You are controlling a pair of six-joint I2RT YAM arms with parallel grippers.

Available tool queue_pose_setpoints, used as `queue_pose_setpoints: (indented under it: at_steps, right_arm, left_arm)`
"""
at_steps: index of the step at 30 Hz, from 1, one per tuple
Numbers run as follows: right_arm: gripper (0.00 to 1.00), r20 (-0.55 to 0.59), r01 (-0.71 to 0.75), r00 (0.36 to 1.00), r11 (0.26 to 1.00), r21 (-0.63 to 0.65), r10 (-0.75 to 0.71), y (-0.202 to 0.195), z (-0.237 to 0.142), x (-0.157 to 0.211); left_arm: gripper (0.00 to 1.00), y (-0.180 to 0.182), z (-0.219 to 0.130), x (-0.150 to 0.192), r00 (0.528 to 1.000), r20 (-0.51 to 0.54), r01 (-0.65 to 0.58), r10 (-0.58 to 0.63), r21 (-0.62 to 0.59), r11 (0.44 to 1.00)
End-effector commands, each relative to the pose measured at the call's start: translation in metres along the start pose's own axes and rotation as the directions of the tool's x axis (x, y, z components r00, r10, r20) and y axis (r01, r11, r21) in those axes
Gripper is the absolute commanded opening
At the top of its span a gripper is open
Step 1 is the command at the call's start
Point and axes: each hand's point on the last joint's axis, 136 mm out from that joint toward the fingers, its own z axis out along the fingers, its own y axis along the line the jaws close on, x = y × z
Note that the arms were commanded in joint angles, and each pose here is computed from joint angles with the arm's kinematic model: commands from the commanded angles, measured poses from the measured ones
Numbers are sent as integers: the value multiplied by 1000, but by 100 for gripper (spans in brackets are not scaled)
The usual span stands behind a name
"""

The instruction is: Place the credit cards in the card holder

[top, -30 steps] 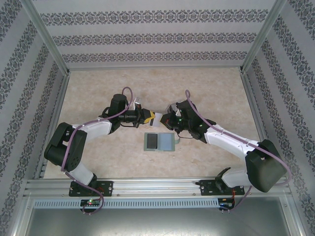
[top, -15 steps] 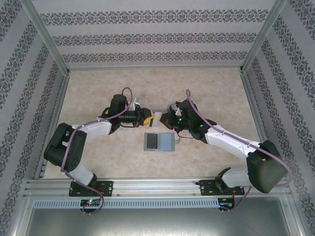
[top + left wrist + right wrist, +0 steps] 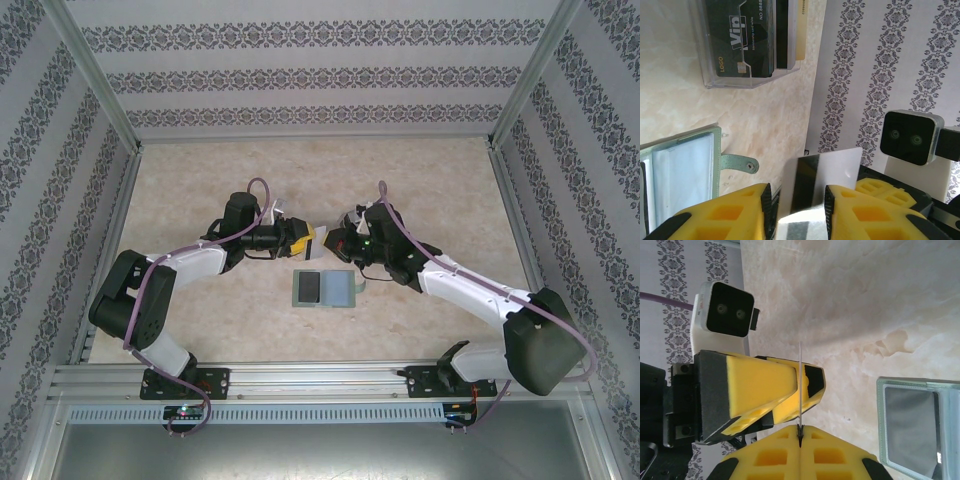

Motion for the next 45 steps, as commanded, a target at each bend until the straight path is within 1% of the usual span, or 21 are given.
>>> queue_pose_setpoints:
  at_steps: [1, 4, 8, 11, 16, 20, 24, 25, 28, 30, 33, 35, 37, 38, 39, 41, 42, 44, 45]
  right_arm:
    - [0, -2, 32, 999, 999, -26, -32, 6, -4, 4]
    - [0, 1, 30, 1000, 999, -21, -30, 4, -4, 3]
    - [0, 3, 25, 1000, 1000, -16, -25, 3, -3, 2]
    - [0, 13, 14, 1000, 1000, 3, -14, -3, -2, 1]
    - [0, 24, -1, 1000, 999, 36, 0, -13, -1, 0]
    - [0, 23, -5, 1000, 999, 41, 4, -15, 1, 0]
    - [0, 22, -12, 1000, 999, 45, 11, -15, 4, -1]
    - [0, 20, -12, 1000, 999, 45, 11, -15, 4, 0]
    - [0, 13, -12, 1000, 999, 48, 11, -15, 7, 0]
    - [0, 16, -16, 1000, 998, 58, 15, -19, 7, 1]
    - [0, 18, -25, 1000, 996, 86, 23, -28, 8, 2]
    - [6, 13, -27, 1000, 994, 105, 25, -33, 7, 3]
    - [9, 6, -18, 1000, 993, 119, 17, -37, 7, 6]
    - [13, 6, -14, 1000, 991, 134, 13, -41, 6, 7]
    - [22, 8, -10, 1000, 987, 159, 8, -46, 4, 8]
    - [34, 16, 10, 1000, 974, 226, -14, -61, 0, 9]
    - [38, 15, 18, 1000, 964, 265, -23, -69, -3, 11]
    - [38, 6, 37, 999, 944, 328, -42, -85, -6, 14]
    - [37, -5, 51, 999, 934, 352, -52, -91, -7, 17]
  left_arm:
    - [35, -9, -2, 3, 999, -1, -42, 42, 23, 999]
    - [33, -8, -3, 4, 999, 0, -41, 41, 23, 999]
    - [22, -11, -5, 6, 999, -3, -48, 48, 30, 998]
    - [18, -11, -6, 7, 999, -4, -48, 48, 29, 998]
    - [20, -9, -8, 11, 999, -11, -50, 50, 27, 998]
    - [24, -9, -9, 15, 998, -21, -58, 59, 34, 998]
    - [24, -9, -10, 18, 998, -27, -62, 63, 38, 997]
    - [23, -9, -10, 18, 998, -28, -62, 63, 37, 997]
    - [15, -9, -11, 19, 997, -29, -64, 65, 34, 997]
    - [7, -8, -11, 18, 998, -24, -63, 64, 29, 998]
    - [0, -4, -12, 19, 998, -16, -59, 59, 17, 998]
    - [0, 1, -13, 19, 998, -4, -55, 55, 0, 998]
    - [0, 5, -15, 20, 998, 6, -61, 61, -21, 998]
    - [0, 9, -17, 20, 998, 18, -65, 66, -45, 997]
    - [0, 16, -19, 20, 997, 30, -68, 70, -74, 995]
    - [0, 29, -22, 23, 996, 43, -74, 80, -127, 989]
    - [0, 36, -23, 25, 996, 42, -74, 81, -147, 986]
    - [0, 46, -23, 30, 995, 41, -82, 90, -173, 982]
    - [0, 51, -22, 33, 995, 37, -88, 96, -184, 979]
